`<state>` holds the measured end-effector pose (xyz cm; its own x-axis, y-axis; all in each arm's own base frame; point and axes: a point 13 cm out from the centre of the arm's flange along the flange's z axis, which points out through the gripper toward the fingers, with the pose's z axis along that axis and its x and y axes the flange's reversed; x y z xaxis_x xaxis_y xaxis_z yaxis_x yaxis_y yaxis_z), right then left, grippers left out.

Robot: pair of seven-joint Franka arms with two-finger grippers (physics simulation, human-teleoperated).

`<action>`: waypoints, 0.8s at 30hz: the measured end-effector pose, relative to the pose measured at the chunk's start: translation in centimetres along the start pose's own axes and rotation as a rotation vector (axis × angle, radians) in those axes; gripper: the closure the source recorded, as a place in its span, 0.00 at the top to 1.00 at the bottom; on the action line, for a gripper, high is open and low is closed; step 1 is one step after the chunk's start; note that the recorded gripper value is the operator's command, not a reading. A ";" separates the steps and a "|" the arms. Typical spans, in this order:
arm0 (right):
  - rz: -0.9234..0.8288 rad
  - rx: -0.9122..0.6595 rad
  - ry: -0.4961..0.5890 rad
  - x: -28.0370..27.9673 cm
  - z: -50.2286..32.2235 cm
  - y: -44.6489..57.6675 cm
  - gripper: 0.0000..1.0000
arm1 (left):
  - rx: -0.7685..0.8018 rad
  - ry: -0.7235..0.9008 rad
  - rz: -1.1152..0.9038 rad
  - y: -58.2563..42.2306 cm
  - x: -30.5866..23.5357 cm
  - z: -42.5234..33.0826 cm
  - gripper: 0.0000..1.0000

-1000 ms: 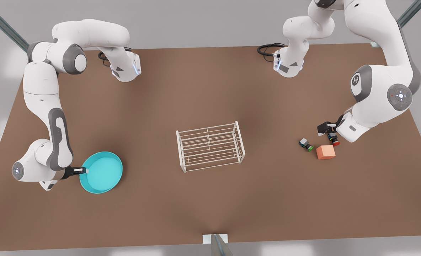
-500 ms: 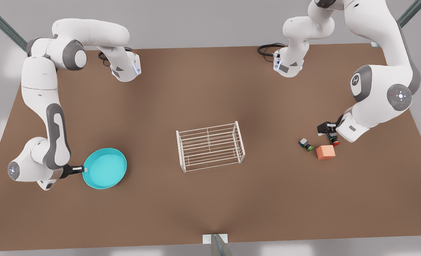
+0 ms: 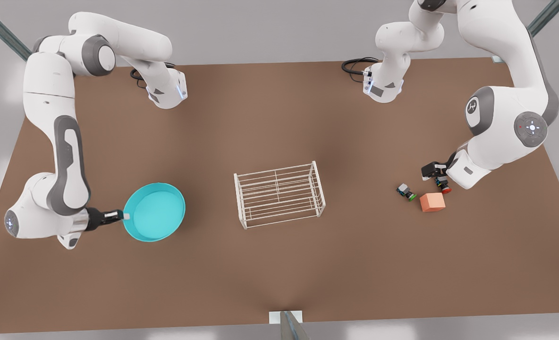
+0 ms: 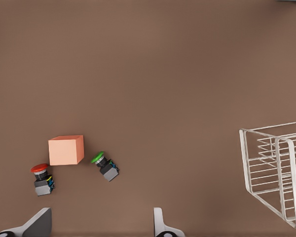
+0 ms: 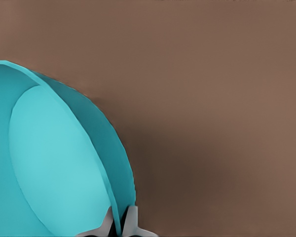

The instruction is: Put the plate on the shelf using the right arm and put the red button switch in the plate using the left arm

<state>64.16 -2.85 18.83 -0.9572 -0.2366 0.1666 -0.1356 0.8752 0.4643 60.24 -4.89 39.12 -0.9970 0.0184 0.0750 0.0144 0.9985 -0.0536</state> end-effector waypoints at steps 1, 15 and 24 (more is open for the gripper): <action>-0.012 -0.006 0.007 0.0 -0.2 1.4 0.22 | 0.000 0.001 0.000 -0.1 0.0 0.0 1.00; -0.165 -0.022 0.099 -0.6 0.7 22.4 0.22 | -0.080 0.172 -0.203 17.1 8.5 17.2 1.00; -0.173 0.031 0.131 -1.6 6.8 34.4 0.22 | -0.065 0.086 -0.300 21.8 7.9 25.4 1.00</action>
<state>59.31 30.51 28.57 -0.8777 -0.4359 0.1990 -0.3050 0.8285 0.4696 50.79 15.66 13.21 -0.9473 -0.2763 0.1619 -0.2722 0.9611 0.0474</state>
